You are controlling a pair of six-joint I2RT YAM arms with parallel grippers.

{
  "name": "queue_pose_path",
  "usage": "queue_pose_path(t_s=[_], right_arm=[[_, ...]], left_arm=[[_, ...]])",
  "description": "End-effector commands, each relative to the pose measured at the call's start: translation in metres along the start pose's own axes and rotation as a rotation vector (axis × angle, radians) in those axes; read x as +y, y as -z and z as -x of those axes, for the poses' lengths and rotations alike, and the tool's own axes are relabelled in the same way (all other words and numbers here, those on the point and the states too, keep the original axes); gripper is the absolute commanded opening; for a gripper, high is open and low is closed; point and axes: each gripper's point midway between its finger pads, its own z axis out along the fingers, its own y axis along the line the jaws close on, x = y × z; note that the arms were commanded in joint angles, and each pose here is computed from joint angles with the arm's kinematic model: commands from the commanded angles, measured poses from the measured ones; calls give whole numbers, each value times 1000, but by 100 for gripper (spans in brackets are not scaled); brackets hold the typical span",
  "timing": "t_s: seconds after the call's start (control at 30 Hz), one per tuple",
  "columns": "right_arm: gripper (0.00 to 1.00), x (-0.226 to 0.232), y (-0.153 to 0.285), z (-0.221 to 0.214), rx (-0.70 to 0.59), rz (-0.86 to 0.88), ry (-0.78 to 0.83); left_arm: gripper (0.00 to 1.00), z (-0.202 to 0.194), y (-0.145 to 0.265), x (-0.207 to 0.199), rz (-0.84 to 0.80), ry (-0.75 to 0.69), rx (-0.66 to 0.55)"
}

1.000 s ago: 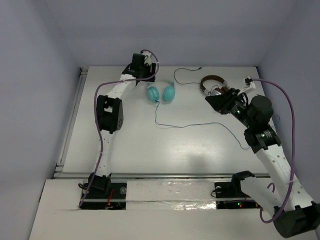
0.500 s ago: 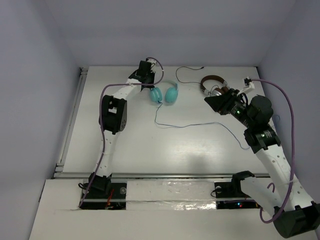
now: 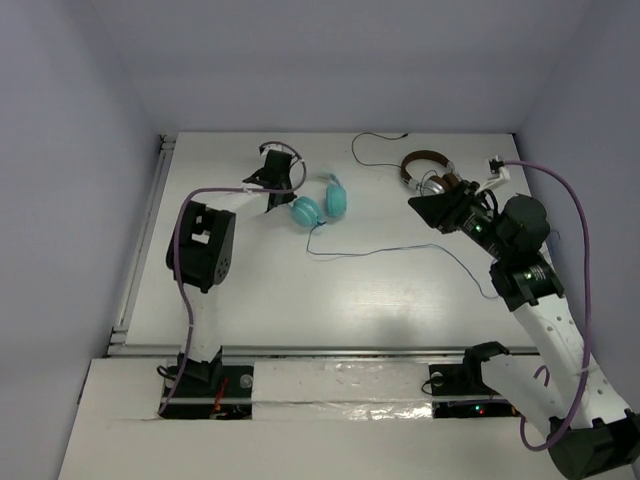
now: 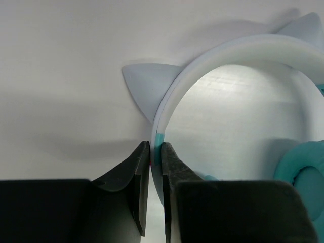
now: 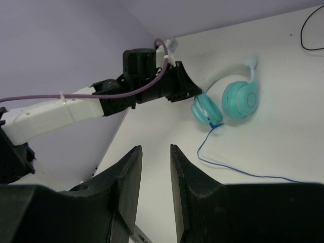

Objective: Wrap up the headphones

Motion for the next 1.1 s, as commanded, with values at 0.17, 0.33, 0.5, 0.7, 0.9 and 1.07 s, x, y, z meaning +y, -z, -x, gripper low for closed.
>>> queue_pose_path(t_s=[0.17,0.33,0.5,0.7,0.9,1.07], right_arm=[[35,17,-1,1,8,76,37],[35,17,-2,-2,21,73,40],[35,15,-5,-3,27,70,38],[18,13,-6,-3,27,63,41],[16,13,-3,-1,15,48,49],[43,13,-4,-6,34,54,44]], left_arm=[[5,-61,62,17,51,304,-2],[57,-61,87,20,3,345,-41],[60,-11,112,21,14,197,-162],[47,34,95,-22,-84,-130,-82],[53,24,65,-39,-161,-395,58],[66,-7,55,-39,-267,-460,186]])
